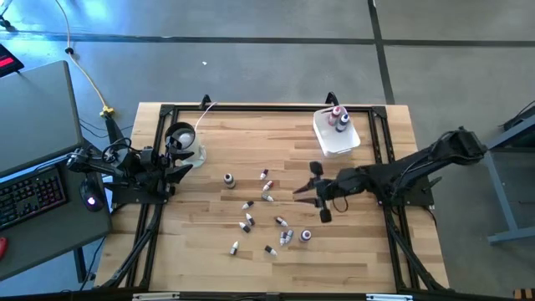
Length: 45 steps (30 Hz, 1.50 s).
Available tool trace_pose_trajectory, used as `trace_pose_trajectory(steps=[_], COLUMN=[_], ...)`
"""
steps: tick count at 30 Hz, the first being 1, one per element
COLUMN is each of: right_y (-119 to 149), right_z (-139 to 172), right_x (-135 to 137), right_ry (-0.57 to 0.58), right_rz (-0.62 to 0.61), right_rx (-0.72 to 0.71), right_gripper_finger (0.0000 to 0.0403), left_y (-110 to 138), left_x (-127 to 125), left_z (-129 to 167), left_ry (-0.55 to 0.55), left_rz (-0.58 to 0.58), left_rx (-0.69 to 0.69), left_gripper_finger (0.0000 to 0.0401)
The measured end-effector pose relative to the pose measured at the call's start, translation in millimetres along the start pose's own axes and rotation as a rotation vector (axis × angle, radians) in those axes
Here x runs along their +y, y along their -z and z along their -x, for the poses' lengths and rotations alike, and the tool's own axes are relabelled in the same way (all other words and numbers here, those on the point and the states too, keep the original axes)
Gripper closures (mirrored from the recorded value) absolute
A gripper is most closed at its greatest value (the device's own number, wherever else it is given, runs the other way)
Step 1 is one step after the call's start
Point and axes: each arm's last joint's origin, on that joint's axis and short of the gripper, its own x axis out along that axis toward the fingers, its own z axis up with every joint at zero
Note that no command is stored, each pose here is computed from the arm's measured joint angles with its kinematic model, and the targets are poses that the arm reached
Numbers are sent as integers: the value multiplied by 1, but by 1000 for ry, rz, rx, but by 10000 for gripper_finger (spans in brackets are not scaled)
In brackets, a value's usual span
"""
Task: Pick & Place food coloring
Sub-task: Put the big violet food coloring bottle into the white bin
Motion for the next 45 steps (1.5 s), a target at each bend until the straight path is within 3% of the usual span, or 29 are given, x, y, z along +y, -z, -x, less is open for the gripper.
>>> trace_pose_trajectory(steps=[8, 15, 21, 26, 35, 45], right_y=[7, 22, 43, 44, 46, 54], right_z=[-4, -16, -28, -31, -30, -30], right_x=[35, 71, 81, 82, 83, 80], right_ry=[-256, -371, -302, -296, -331, -225], right_rz=[-79, 17, 65, 121, 110, 60], right_rx=[33, 27, 98, 76, 97, 189], right_gripper_finger=[299, 299, 299, 299, 299, 308], left_y=[0, 0, 0, 0, 0, 0], left_x=[0, 0, 0, 0, 0, 0], left_z=[0, 0, 0, 0, 0, 0], left_ry=[-1, -1, -1, -1, -1, -1], left_rz=[2, 2, 2, 2, 22, 23], left_rx=[0, 0, 0, 0, 0, 0], left_gripper_finger=[215, 215, 215, 215, 215, 215])
